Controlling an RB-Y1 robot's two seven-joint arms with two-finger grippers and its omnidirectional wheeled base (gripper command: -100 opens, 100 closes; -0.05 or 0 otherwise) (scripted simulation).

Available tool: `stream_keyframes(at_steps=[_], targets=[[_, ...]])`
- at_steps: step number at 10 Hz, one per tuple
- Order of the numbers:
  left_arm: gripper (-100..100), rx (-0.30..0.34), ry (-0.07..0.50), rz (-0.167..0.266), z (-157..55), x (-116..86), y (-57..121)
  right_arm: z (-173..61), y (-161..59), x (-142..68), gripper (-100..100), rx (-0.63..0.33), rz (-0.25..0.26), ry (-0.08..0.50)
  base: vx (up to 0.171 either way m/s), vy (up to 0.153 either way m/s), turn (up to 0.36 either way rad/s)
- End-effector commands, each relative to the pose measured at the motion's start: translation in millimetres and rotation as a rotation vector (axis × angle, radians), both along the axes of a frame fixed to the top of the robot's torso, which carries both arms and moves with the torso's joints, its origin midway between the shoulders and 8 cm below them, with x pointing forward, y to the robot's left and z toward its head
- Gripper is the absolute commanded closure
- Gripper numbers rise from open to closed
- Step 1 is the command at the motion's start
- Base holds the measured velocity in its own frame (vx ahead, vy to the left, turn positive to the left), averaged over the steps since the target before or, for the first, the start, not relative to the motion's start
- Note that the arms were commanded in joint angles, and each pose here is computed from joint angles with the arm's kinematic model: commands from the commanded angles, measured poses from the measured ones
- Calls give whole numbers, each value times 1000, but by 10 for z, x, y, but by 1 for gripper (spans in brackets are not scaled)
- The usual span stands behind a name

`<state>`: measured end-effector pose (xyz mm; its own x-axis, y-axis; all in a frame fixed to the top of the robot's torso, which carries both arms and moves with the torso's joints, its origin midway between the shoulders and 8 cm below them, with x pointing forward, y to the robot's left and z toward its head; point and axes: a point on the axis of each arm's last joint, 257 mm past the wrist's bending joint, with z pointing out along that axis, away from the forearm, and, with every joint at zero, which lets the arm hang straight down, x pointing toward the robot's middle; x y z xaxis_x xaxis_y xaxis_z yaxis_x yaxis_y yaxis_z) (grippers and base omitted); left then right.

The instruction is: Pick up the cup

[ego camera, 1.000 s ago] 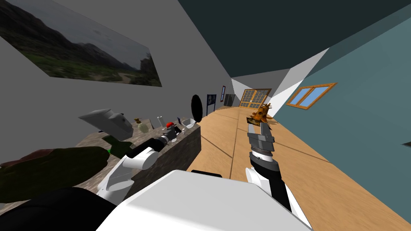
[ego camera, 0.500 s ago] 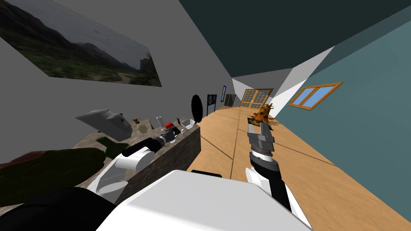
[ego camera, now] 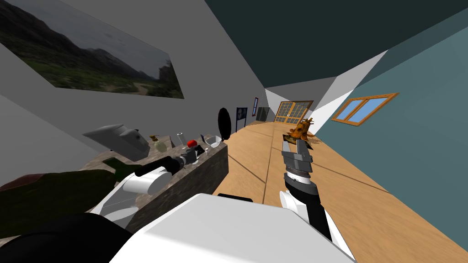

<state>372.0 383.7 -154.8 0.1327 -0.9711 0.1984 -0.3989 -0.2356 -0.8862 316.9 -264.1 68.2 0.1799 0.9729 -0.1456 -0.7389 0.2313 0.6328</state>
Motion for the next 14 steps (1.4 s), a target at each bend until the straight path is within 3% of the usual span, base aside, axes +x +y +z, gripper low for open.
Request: stream_keyframes(at_steps=[1, 10, 14], targets=[[-100, -6, 45, 8, -26, -86, 81, 0, 0, 0, 0, 0, 0, 0, 53, -28, 29], [-100, -13, 288, 50, -298, -569, 351, 0, 0, 0, 0, 0, 0, 0, 52, -5, 16], [-100, -5, 429, 80, -386, -917, 517, 0, 0, 0, 0, 0, 0, 0, 66, 7, 8]])
